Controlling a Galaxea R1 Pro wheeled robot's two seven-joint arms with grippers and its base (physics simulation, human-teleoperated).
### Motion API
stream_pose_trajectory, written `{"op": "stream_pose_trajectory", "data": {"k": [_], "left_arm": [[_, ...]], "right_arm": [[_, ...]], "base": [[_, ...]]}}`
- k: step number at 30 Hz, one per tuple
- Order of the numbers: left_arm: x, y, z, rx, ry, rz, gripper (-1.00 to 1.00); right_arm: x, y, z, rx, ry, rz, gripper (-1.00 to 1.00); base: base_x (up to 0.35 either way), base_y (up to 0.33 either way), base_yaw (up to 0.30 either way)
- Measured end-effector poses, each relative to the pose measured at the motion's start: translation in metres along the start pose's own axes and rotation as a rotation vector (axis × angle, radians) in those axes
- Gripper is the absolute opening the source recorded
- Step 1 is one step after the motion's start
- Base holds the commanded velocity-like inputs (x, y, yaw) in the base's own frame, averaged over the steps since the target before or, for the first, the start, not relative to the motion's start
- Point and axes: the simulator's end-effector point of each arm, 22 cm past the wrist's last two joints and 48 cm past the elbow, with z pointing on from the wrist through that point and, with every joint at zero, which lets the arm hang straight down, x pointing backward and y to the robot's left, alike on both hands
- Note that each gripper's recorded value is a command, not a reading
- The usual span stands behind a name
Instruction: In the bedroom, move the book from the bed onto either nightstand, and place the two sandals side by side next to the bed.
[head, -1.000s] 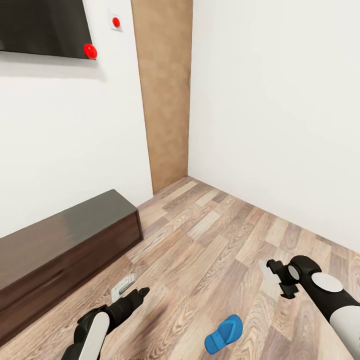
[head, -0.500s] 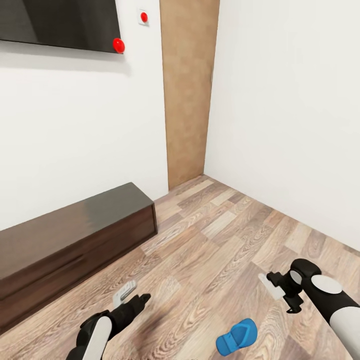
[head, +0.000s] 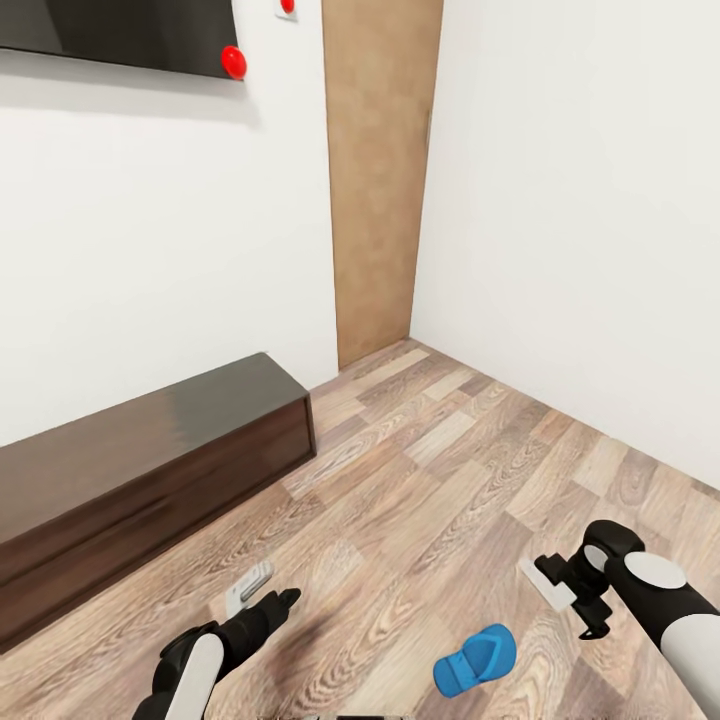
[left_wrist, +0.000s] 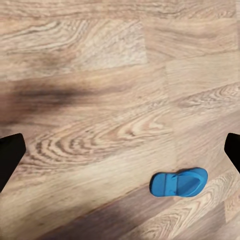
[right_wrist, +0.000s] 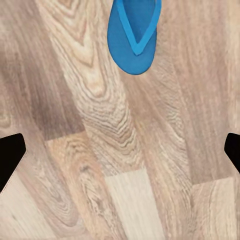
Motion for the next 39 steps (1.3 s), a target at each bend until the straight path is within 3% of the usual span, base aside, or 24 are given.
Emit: {"op": "stream_pose_trajectory", "data": {"k": [8,13,19,26,33,39], "left_arm": [[0.002,0.004,0.006,-0.009,0.009,-0.001,1.00],[0.002,-0.012,0.006,0.015,0.008,0.035,1.00],[0.008,-0.021,0.009,0.018,0.024,0.061,1.00],[0.021,-0.023,0.016,0.006,0.052,0.082,1.00],[0.031,-0.018,0.024,-0.008,0.078,0.084,1.00],[0.026,-0.019,0.026,-0.004,0.071,0.088,1.00]], "right_arm": [[-0.004,0.006,0.016,-0.029,-0.024,0.006,1.00],[-0.007,0.000,0.027,-0.003,-0.035,0.006,1.00],[-0.025,-0.023,0.044,0.067,-0.063,-0.001,1.00],[-0.073,-0.043,0.071,0.078,-0.145,-0.004,1.00],[-0.080,-0.054,0.082,0.066,-0.167,0.002,1.00],[-0.064,-0.069,0.083,0.053,-0.135,-0.011,1.00]], "base": [[0.000,0.000,0.001],[0.000,0.000,0.000],[0.000,0.000,0.000],[0.000,0.000,0.000],[0.000,0.000,0.000],[0.000,0.000,0.000]]}}
